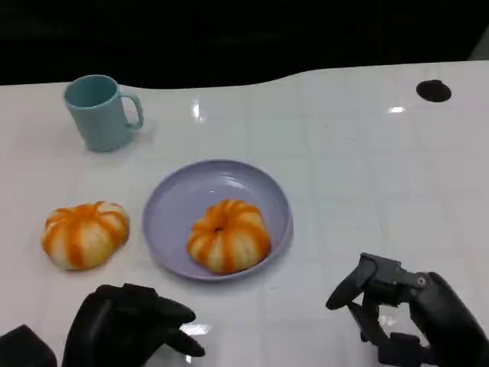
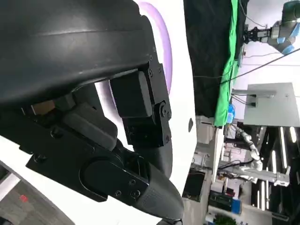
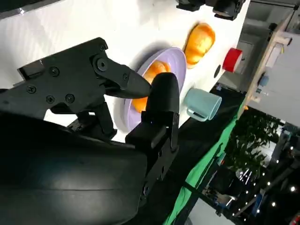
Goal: Grasp the bread from the table and place it into the plate.
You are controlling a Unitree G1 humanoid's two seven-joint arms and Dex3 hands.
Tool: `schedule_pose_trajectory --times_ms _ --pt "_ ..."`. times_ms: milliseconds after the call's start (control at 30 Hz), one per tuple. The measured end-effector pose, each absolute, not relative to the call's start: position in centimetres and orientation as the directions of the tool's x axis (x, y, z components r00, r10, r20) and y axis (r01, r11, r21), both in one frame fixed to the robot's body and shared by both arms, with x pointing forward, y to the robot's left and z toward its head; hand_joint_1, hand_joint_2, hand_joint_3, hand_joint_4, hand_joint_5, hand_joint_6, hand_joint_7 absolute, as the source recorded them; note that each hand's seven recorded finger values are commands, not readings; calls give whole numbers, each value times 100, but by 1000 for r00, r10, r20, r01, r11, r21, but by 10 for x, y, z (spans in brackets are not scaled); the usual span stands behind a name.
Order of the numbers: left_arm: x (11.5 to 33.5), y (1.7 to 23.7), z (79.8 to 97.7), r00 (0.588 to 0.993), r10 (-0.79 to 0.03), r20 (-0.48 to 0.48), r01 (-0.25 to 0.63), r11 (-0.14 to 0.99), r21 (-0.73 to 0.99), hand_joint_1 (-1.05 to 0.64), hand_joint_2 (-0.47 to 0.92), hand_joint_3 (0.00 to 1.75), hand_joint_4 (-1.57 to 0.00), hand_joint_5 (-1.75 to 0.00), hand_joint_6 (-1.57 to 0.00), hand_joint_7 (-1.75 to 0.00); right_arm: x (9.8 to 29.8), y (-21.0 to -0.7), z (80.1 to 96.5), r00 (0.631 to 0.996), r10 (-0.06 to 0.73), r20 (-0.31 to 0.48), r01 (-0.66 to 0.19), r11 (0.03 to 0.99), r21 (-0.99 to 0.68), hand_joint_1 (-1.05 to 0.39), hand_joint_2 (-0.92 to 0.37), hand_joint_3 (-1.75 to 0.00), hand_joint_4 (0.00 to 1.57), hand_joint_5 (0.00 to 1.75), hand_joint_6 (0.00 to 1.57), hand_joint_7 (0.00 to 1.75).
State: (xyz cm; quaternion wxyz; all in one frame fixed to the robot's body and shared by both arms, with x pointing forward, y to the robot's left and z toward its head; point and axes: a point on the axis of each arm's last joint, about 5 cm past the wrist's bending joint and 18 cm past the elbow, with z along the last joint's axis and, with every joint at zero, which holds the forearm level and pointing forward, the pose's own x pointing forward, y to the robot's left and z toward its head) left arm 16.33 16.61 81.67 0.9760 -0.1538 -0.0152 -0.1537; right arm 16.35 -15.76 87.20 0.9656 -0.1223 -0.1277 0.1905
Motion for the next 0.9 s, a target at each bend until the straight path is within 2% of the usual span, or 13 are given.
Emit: schedule_pose_trajectory --times_ms 233,467,900 --pt "162 166 816 953 -295 74 304 906 -296 -105 77 0 -157 -36 -157 -15 165 -157 865 901 386 199 -330 906 -267 -25 -59 -107 82 175 59 162" --pt "163 167 818 952 -293 83 304 905 -297 -105 77 0 -157 -37 -157 -15 166 -157 861 905 377 196 -323 911 -258 -24 -56 -113 83 175 59 162" --pt "163 167 818 952 -294 82 305 905 -295 -105 77 0 -157 -37 -157 -16 169 -158 863 902 374 214 -314 911 -266 -23 -55 -112 84 175 60 159"
